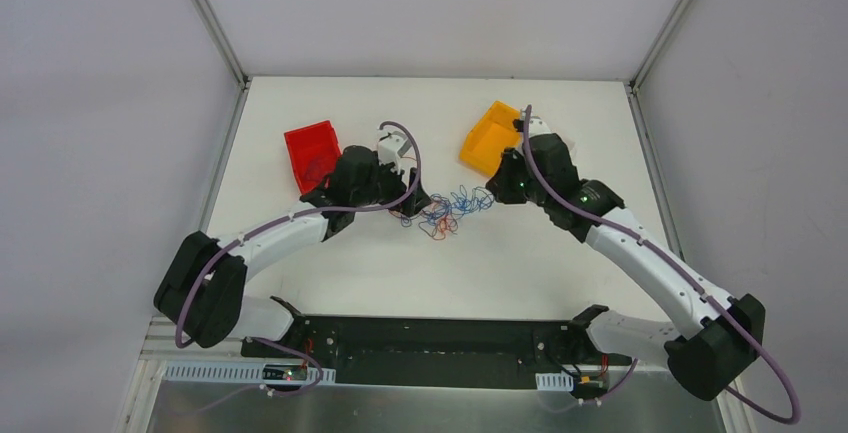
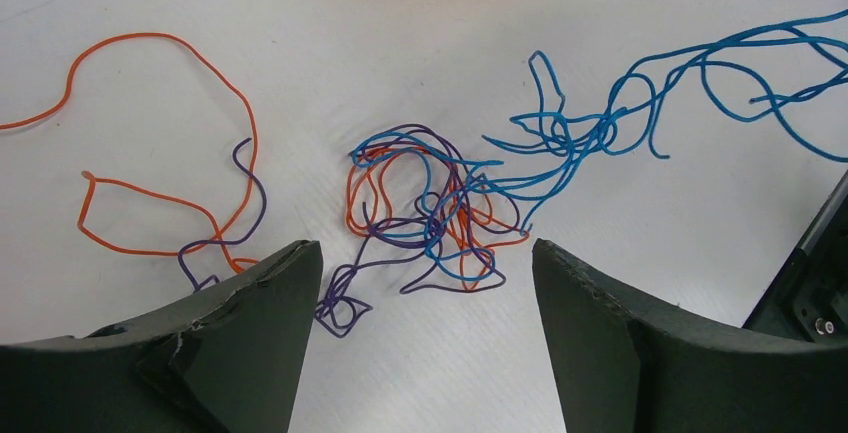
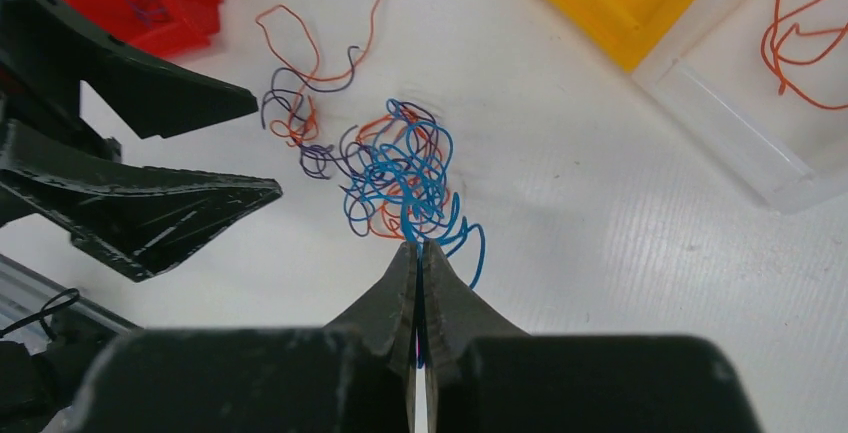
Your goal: Untangle the cables
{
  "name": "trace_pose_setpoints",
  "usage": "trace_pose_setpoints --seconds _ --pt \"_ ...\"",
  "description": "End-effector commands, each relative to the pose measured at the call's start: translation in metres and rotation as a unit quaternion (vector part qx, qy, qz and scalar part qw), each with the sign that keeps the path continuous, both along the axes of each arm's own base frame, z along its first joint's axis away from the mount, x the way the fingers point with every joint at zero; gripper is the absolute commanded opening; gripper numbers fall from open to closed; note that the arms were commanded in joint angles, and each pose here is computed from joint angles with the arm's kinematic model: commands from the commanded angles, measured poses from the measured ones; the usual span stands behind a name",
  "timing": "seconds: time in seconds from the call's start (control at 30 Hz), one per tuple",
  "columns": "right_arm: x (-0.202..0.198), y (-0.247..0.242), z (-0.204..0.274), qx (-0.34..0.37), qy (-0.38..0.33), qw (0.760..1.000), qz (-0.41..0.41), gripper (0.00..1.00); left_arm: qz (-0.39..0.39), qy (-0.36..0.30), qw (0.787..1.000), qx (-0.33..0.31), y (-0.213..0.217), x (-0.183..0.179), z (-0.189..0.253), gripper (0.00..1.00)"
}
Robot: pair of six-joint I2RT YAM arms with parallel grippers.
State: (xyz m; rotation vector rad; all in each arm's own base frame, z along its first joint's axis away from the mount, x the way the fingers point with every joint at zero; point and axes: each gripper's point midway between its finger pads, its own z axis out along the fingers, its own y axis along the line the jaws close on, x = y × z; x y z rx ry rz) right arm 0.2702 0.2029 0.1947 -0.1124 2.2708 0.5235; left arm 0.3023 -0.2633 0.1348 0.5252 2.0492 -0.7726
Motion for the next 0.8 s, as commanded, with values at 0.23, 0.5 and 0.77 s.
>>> trace_pose_setpoints --seconds 0.23,0.5,0.77 --pt "-0.02 0.023 0.124 0.123 -0.077 0.988 0.06 0.0 -0.014 -0.08 0.996 -0.045 -0.001 -0.007 0.037 0.8" --pt "-0.03 0.034 0.198 0.19 -0.119 0.97 0.091 0.0 -0.077 -0.122 0.984 -0.1 -0.016 -0.023 0.055 0.83" --pt "-0.03 0.039 0.212 0.203 -0.115 0.968 0.097 0.0 -0.069 -0.163 0.975 -0.136 -0.012 -0.029 0.087 0.83"
